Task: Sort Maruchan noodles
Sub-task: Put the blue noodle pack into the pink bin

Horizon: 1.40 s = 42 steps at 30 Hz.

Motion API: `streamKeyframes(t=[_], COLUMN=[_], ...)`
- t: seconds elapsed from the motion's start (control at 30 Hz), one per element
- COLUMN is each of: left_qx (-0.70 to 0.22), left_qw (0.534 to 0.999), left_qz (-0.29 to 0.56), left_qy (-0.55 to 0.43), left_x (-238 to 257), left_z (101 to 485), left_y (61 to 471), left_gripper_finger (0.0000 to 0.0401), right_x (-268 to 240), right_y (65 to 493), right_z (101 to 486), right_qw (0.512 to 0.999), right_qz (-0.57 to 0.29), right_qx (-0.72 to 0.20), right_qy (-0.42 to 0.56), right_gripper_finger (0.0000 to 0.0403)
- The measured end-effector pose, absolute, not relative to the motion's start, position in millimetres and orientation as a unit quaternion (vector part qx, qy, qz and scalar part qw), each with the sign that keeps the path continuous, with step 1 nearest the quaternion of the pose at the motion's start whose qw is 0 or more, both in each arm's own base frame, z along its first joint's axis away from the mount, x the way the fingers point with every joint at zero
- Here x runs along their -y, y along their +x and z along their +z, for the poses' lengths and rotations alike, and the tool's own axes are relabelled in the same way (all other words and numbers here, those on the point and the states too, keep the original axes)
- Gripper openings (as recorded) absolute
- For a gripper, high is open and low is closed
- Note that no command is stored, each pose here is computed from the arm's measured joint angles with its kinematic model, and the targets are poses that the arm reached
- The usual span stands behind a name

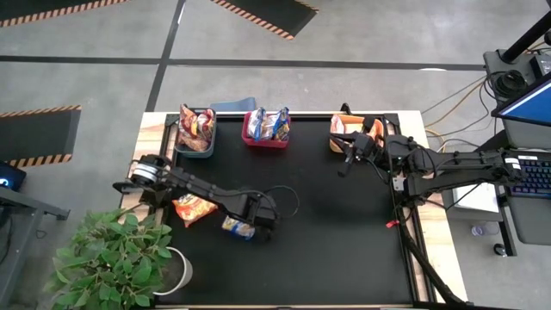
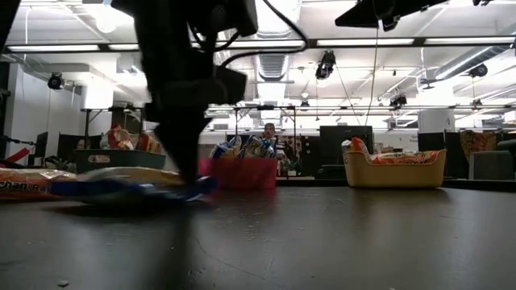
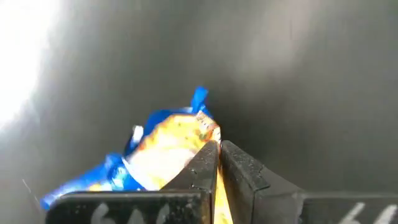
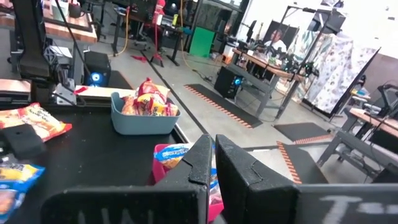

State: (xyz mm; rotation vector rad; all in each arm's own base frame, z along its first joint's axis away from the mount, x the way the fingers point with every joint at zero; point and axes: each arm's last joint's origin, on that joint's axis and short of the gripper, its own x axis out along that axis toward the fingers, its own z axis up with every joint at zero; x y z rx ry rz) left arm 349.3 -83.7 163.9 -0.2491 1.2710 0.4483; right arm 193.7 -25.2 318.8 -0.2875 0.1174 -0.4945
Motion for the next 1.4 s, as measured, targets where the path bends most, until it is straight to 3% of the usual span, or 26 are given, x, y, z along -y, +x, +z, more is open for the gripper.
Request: streamKeyframes(t=[0.2,0.3,0.43,0.6,0.83,1.1,1.23,1.4], left_qx=[-0.403,-0.346,-0.448,-0.631,-0.709,-0.688,-0.625,-0.526], left_qw=[0.881,0.918,0.885,0.762,0.699,0.723,0.778,0.838], left_qz=[0.247,0.186,0.105,0.134,0.089,0.057,0.053,0.083], left_qy=[0.010,0.055,0.069,0.057,0.014,0.020,0.031,0.118], left_x=[71,73,75,69,69,64,61,60], left_z=[180,199,220,230,195,155,159,185], left_y=[385,400,390,356,334,328,347,375], left_gripper_finger=[0.0001,0.0001,0.0001,0.0000,0.0000,0.0000,0.0000,0.0000], right_x=[25,25,25,25,25,25,25,25], right_y=[193,193,192,191,189,188,188,188], right_z=[315,312,306,301,293,292,292,292], right_qw=[0.959,0.960,0.959,0.958,0.955,0.954,0.954,0.953], right_qz=[-0.242,-0.242,-0.240,-0.243,-0.248,-0.249,-0.249,-0.248], right_qx=[-0.074,-0.084,-0.110,-0.132,-0.159,-0.165,-0.166,-0.167], right_qy=[-0.127,-0.116,-0.100,-0.078,-0.041,-0.035,-0.036,-0.041], right_gripper_finger=[0.0013,0.0013,0.0013,0.0013,0.0013,0.0013,0.0013,0.0013])
